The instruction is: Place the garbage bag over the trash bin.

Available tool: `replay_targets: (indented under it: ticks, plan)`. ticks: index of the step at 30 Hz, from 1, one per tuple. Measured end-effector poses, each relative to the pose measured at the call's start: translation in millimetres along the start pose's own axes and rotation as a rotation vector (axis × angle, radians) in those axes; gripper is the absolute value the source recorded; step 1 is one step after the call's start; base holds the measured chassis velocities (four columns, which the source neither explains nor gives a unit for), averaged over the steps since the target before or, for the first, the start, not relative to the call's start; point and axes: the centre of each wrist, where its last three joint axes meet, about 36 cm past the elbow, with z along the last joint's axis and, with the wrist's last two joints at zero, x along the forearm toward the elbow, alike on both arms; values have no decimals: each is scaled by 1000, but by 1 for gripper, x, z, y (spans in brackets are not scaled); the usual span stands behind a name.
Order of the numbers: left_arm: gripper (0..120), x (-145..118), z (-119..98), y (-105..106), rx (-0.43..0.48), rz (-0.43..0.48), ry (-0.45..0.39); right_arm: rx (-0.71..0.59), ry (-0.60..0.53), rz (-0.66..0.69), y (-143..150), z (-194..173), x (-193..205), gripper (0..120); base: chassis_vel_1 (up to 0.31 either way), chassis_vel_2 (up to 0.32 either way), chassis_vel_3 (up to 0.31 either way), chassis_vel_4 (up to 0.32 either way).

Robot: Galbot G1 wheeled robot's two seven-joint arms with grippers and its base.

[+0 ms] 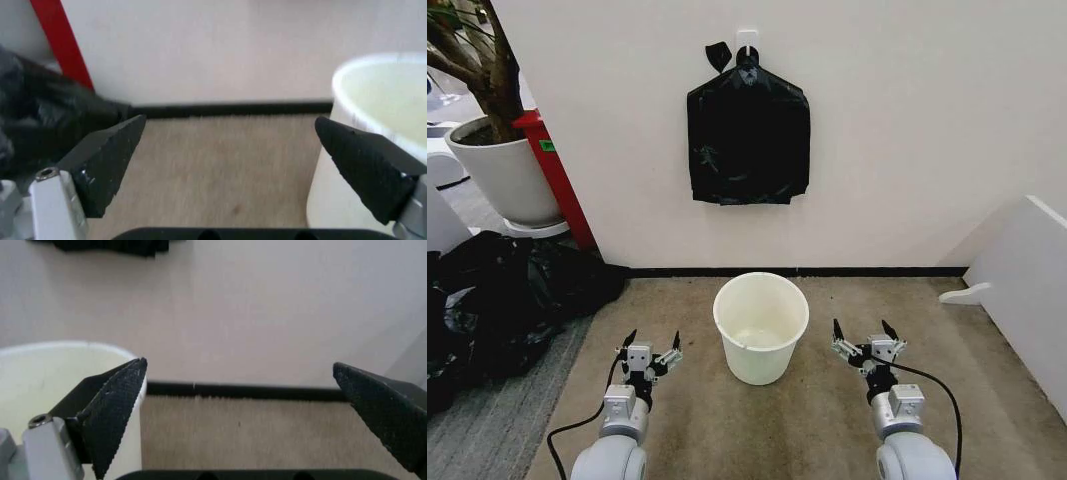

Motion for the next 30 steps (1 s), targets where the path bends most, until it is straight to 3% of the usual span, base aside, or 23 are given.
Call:
replay_targets:
  ticks: [12, 15, 18, 30]
  plan:
    - [100, -34, -17, 21, 236, 31, -262, -86, -248, 101, 48, 26, 25, 100, 0, 0, 0, 0]
    - [100, -40, -20, 25, 278, 32, -303, -84, -296, 67, 41, 23, 17, 100, 0, 0, 0, 0]
    - [100, -37, -39, 26, 218, 50, -416, -64, -330, 22, 32, 12, 5, 100, 0, 0, 0, 0]
    - [100, -25, -65, 24, 190, 20, -376, -63, -171, -64, 15, -42, -21, 100, 0, 0, 0, 0]
